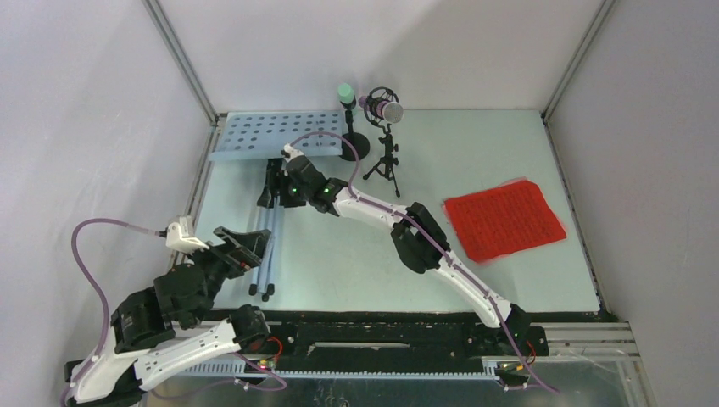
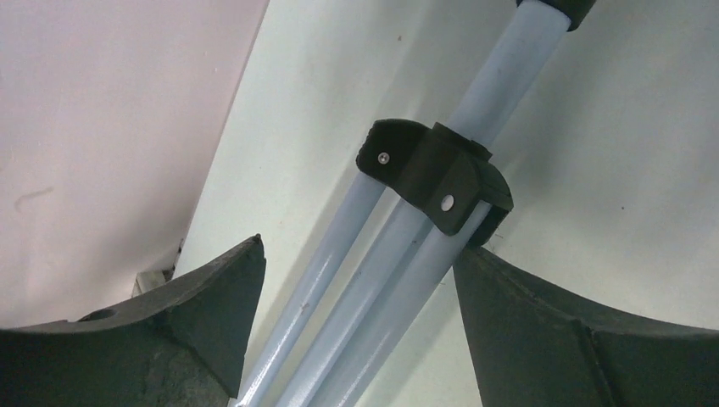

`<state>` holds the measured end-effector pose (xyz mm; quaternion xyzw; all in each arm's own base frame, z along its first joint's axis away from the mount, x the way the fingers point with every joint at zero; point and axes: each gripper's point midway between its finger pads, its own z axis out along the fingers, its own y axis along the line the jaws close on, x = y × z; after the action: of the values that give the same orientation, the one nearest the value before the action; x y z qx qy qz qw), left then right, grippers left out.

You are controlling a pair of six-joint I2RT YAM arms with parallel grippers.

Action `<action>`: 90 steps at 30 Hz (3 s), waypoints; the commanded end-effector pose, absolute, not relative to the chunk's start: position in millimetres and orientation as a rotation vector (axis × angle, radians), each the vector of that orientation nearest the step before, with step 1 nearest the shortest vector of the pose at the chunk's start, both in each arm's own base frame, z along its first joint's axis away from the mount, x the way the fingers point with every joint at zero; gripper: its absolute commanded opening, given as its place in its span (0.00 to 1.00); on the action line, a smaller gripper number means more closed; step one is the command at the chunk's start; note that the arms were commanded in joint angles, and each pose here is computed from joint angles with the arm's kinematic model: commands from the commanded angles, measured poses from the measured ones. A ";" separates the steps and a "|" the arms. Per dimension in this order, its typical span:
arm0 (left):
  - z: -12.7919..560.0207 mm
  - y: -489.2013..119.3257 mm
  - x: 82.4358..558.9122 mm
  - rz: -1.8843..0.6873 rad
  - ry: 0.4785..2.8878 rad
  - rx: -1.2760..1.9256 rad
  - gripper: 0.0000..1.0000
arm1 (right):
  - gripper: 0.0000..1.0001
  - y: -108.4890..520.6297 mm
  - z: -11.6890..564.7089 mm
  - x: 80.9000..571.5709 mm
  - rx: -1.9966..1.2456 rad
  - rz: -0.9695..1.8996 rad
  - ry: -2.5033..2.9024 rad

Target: Pack up the instrument practice props

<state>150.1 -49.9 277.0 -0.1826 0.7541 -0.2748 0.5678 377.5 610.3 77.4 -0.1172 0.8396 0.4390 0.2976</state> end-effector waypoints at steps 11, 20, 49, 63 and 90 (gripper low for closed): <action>274.8 -45.5 154.6 -0.511 1.808 -0.362 1.00 | 0.89 577.8 182.3 350.1 -0.619 0.944 2.009; 291.8 -41.5 157.8 -0.480 1.756 -0.302 1.00 | 0.89 474.2 213.8 314.2 -0.612 0.705 1.908; 255.0 -67.0 167.5 -0.263 1.878 -0.004 1.00 | 0.93 276.7 192.1 303.8 -0.306 0.588 1.756; 230.4 -73.0 189.5 -0.250 1.955 0.033 1.00 | 0.92 274.3 221.0 410.0 -0.358 0.504 1.563; 227.2 -62.1 191.3 -0.202 1.921 0.003 1.00 | 0.40 296.5 186.8 510.8 -0.486 0.446 1.575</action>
<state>187.5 -60.0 227.8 -0.0086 0.8209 -0.0888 0.5641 505.4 291.1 190.3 -0.2093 0.6974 0.1930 0.6578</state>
